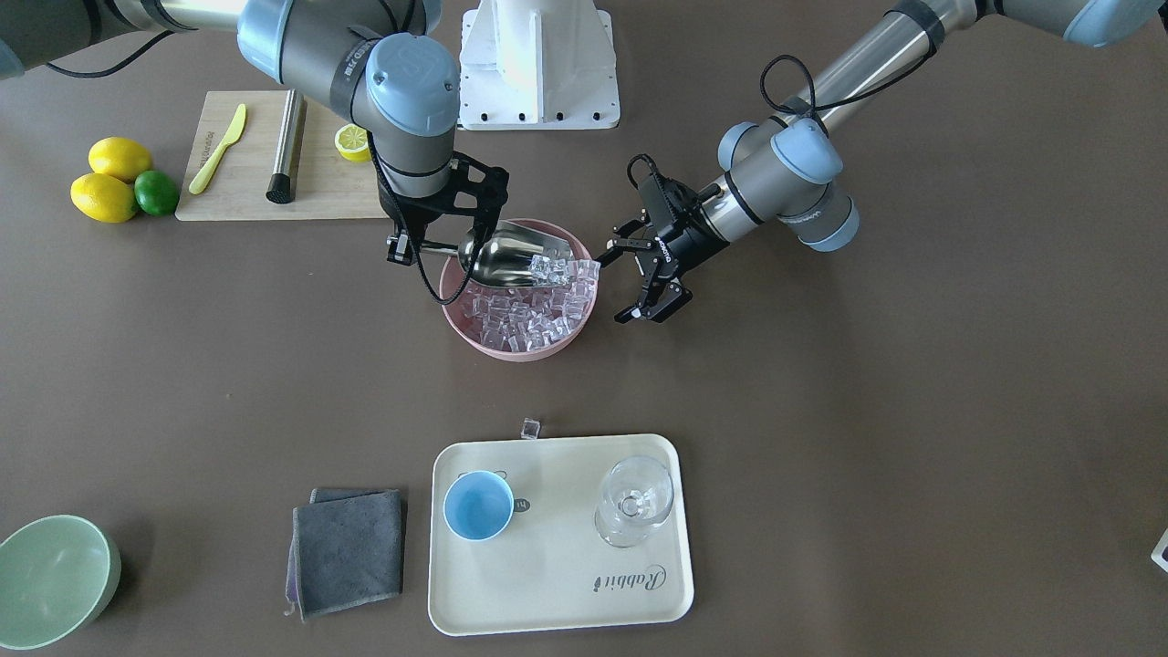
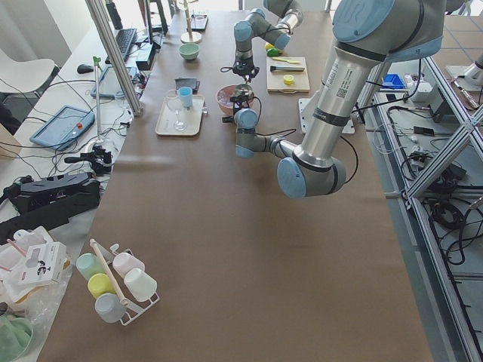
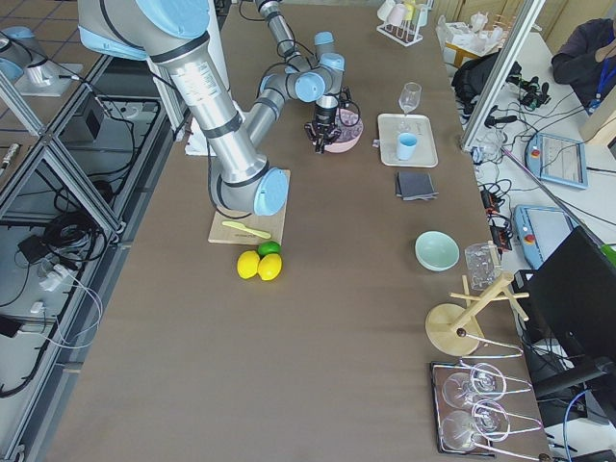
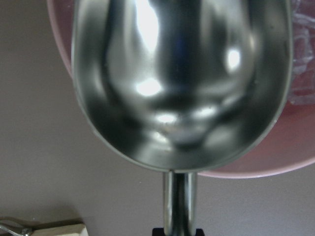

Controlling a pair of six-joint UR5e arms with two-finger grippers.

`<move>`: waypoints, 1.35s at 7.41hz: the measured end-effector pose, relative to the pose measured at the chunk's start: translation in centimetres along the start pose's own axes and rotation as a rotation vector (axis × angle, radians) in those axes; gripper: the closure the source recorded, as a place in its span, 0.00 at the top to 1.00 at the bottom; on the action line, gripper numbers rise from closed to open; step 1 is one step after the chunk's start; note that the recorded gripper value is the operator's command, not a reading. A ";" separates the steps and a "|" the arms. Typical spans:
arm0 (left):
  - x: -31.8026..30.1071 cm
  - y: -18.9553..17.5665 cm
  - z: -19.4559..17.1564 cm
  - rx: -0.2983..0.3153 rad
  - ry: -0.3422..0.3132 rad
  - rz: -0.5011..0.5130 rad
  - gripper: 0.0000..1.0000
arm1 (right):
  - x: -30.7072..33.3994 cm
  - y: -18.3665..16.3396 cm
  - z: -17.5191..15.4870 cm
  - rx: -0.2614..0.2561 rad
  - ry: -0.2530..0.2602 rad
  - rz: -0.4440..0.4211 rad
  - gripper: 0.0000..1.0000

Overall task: Put ice in cup with scoop
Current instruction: 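Push the scoop through the ice cubes with the right gripper, then lift the ice-filled scoop out of the bowl while the left arm retracts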

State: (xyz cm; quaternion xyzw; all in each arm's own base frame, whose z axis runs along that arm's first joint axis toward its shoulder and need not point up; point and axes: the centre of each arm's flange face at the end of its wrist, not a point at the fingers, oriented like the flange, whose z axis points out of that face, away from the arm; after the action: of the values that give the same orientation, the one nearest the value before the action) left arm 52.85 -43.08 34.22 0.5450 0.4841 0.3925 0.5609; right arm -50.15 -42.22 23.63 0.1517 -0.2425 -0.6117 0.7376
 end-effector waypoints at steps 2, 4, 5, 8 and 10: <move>-0.1 0.0 -0.1 0.000 0.001 0.001 0.99 | -0.4 0.5 -0.4 0.023 -0.002 -0.016 0.00; -0.5 0.0 -0.4 -0.001 0.000 0.003 0.99 | -0.8 0.7 -0.9 0.047 -0.012 -0.046 0.00; -1.0 0.1 -0.8 -0.004 0.007 0.004 0.99 | -1.0 0.9 -1.0 0.068 -0.023 -0.059 0.00; -2.4 0.3 -2.2 -0.011 0.017 0.007 0.99 | -1.6 1.6 -1.7 0.142 -0.043 -0.094 0.00; -2.7 0.4 -3.8 -0.018 0.007 0.006 0.99 | -0.3 2.8 -3.0 0.199 -0.062 -0.082 0.00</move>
State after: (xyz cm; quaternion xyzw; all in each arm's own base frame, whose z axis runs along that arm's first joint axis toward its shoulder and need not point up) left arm 48.61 -44.73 35.18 0.5402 0.4808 0.4003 0.5629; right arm -46.23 -41.55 22.59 0.2150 -0.3185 -0.6188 0.6851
